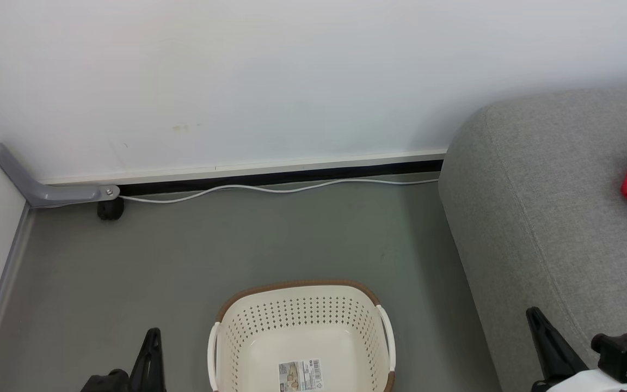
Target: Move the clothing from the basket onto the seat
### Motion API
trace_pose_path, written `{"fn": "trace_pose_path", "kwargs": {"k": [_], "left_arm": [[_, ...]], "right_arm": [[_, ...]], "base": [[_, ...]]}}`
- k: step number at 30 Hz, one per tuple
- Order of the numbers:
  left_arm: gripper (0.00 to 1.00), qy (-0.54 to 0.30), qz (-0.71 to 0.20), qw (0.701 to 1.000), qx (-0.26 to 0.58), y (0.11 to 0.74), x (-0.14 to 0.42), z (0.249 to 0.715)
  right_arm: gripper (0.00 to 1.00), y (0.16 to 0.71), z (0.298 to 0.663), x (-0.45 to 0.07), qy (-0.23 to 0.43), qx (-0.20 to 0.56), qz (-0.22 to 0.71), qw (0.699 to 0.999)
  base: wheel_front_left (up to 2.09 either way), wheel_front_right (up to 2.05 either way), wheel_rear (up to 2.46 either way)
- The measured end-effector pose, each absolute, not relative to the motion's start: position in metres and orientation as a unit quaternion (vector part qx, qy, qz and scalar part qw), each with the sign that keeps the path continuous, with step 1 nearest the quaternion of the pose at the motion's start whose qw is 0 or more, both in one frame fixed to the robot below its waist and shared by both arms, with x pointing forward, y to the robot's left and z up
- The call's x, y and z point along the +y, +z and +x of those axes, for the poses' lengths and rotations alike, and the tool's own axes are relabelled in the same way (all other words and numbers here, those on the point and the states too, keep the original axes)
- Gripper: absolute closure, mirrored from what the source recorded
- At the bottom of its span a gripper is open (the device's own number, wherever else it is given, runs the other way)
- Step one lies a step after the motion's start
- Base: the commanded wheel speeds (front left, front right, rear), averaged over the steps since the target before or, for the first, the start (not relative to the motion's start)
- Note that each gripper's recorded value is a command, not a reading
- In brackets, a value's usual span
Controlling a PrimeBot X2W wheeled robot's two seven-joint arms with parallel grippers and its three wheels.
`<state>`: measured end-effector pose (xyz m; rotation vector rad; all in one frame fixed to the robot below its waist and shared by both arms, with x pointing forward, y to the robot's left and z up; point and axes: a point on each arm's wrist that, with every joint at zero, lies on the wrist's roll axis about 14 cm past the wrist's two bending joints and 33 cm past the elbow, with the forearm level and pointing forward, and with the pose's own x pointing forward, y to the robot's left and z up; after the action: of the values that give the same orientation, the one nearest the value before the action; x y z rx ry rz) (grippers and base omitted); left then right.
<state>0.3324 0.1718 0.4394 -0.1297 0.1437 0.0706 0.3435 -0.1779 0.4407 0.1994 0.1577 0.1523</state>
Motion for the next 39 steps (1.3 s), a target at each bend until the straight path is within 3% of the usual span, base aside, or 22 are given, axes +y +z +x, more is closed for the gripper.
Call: {"fn": "trace_pose_path", "kwargs": {"k": [39], "left_arm": [[1.00,0.073,-0.285,0.950,0.106,0.431,0.182,0.337]], "right_arm": [[1.00,0.446,0.353,-0.194,0.000,0.084,0.301,0.950]], "base": [[0.00,0.00,0.00]]}}
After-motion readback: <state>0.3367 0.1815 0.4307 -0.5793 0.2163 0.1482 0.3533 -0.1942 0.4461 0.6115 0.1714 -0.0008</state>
